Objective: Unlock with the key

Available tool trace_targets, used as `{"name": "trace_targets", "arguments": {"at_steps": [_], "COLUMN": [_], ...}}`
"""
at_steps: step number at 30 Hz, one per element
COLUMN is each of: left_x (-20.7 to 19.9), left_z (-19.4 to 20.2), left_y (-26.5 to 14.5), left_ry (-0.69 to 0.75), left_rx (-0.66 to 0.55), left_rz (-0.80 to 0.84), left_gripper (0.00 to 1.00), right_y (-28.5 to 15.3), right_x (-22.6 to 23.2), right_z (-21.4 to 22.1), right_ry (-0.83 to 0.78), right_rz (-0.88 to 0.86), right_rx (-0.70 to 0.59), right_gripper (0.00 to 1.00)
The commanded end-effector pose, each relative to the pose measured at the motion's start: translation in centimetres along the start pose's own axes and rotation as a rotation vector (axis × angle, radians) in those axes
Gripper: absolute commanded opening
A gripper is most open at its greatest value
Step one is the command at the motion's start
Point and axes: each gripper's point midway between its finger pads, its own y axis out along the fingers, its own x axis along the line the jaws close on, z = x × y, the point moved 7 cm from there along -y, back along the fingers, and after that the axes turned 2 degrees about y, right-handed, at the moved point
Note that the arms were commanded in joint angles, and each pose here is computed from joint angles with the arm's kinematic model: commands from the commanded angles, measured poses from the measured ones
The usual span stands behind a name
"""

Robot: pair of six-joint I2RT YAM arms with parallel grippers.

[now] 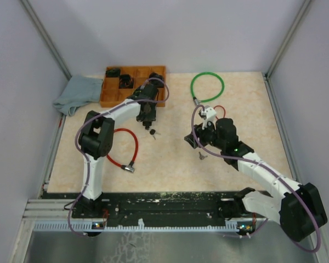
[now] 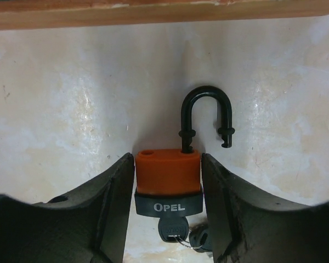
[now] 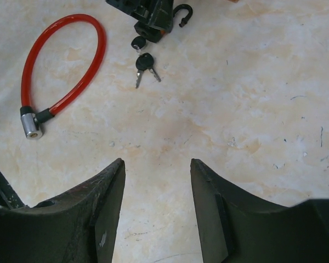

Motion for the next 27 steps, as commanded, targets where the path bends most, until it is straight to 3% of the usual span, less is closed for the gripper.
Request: {"name": "trace_targets", "arguments": {"at_steps": [1,4,16,20,27], "left_x": [0.6,1.1,3.9,5.6,7.2], "left_z": [-0.3,-0.1,5.2,7.5,12.3], "left_y": [-2.0,-4.1,-11.2,-11.8,-10.8], "left_ry": [-0.046,-0.079,-0.241,-0.292,-0.335], "left_rx": [-0.012,-0.050,-0.167,-0.186,-0.092], "left_rz": [0.011,0.043,0.200,0.141,0.046], "left_gripper": [0.62,0.74,0.94,0.97,0.95], "right_y": [0.3,0.5,0.9,0.7,1.3], "right_x": [-0.7,-1.2,-5.0,-6.2,-5.8], "right_z": [-1.2,-1.2,-0.4,-0.6,-0.9], "right_ry": [0.014,0.024,0.073,0.089,0.120], "right_rz": [0.070,0.113,0.435,0.527,0.482], "right_rx": [-0.033,-0.016,0.114,0.139,0.114], "right_gripper": [0.52,0.53,0.59,0.61,0.61]}}
